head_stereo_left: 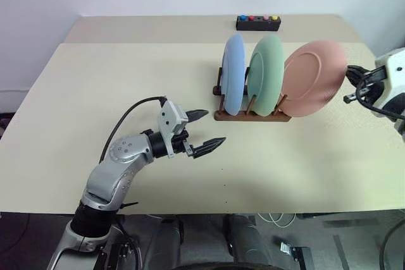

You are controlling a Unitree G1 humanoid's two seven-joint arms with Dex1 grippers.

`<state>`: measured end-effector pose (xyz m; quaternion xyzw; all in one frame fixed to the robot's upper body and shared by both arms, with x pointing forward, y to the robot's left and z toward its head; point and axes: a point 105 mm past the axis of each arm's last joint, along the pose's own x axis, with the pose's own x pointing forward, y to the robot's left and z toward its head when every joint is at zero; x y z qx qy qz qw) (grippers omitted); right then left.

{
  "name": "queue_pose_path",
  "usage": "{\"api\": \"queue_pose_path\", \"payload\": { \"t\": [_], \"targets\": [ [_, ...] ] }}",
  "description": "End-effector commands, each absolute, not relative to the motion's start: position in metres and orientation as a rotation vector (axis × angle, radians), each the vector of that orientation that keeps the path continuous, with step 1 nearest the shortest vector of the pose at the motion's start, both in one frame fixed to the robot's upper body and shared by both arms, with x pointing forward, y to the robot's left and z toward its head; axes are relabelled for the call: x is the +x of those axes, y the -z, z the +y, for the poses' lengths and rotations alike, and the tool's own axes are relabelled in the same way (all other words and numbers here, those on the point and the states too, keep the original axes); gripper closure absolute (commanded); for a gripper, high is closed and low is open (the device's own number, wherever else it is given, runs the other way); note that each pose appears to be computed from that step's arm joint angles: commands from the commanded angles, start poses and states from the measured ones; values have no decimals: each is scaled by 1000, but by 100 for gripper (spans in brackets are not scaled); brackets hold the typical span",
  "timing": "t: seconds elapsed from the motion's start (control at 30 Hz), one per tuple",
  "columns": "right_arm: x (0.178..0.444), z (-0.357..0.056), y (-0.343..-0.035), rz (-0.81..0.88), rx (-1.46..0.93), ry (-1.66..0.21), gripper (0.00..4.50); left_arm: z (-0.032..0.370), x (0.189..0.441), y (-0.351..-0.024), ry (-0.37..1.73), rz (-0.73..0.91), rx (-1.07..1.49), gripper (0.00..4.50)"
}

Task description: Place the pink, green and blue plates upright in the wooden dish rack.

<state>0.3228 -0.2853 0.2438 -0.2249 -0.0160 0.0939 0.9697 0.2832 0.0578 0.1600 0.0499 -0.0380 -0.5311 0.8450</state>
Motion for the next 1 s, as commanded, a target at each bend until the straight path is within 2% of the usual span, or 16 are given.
{"api": "queue_pose_path", "payload": {
  "t": [0.03,0.3,0.7,1.0],
  "targets": [
    [321,-277,-257,-85,-456,-212,447,59,281,-171,1118,-137,127,0],
    [325,-273,-260,-102,-454,-235,447,64,280,-171,1090,-132,129,0],
    [317,-249,-253,-106,-468,-366,447,62,280,-171,1098,-132,125,0],
    [326,-283,-256,-107,-447,-190,447,62,282,-170,1085,-135,123,0]
  ]
}}
